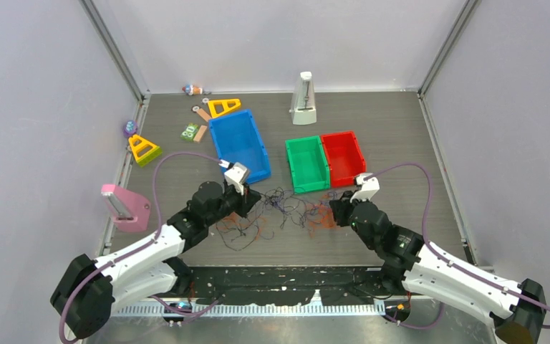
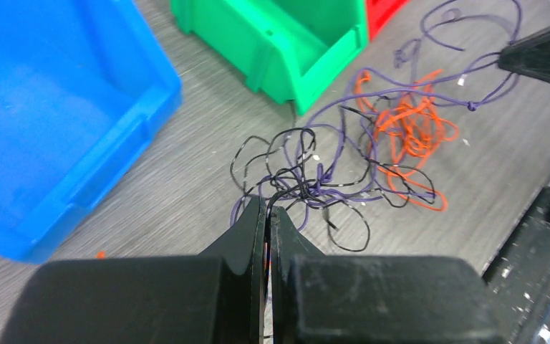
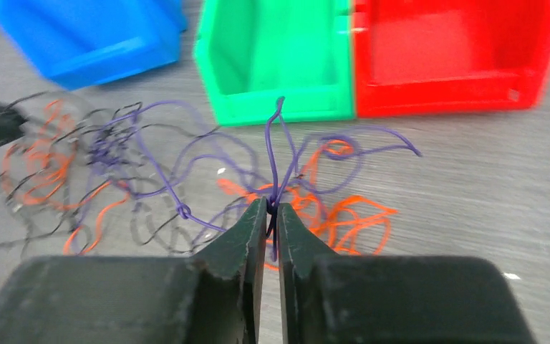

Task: Untangle the cables

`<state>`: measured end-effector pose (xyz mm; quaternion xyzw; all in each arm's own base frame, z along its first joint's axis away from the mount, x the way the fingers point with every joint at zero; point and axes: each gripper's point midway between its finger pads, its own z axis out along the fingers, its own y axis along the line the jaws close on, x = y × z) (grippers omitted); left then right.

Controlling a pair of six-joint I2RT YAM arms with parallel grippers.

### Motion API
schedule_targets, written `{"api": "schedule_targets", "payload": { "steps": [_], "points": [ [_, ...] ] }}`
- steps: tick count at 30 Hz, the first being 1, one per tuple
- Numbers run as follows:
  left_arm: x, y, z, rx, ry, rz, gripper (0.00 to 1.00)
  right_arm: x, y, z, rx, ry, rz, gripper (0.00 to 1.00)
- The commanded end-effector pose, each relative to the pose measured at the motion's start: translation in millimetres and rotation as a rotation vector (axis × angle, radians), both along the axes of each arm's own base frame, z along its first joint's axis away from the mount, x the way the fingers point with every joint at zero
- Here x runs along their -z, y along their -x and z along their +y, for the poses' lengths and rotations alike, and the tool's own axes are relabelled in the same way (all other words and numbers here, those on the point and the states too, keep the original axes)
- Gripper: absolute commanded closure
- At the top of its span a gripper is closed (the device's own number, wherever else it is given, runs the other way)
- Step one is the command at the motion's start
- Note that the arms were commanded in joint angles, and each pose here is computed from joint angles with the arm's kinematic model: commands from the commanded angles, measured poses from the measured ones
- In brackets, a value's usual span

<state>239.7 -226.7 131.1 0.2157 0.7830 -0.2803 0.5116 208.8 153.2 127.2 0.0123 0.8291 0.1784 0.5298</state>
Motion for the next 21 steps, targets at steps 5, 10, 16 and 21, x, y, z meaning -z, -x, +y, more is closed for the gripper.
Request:
{"api": "schedule_targets", "payload": {
  "steps": [5,10,16,21],
  "points": [
    [-29,17,-29,0.198,0.114,-0.085,1.0,-48,29,77,-0.492,-0.114,-0.142,0.17],
    [-36,26,-37,0.265,0.144,-0.107,1.0,-58,21,92,-0.526,-0.095,-0.158,0.16],
    [-44,35,-37,0.297,0.175,-0.143,1.0,-57,11,117,-0.616,-0.009,-0.166,0.14],
    [-49,38,-35,0.299,0.196,-0.17,1.0,-40,-3,131,-0.598,0.007,-0.14,0.11]
  ]
}}
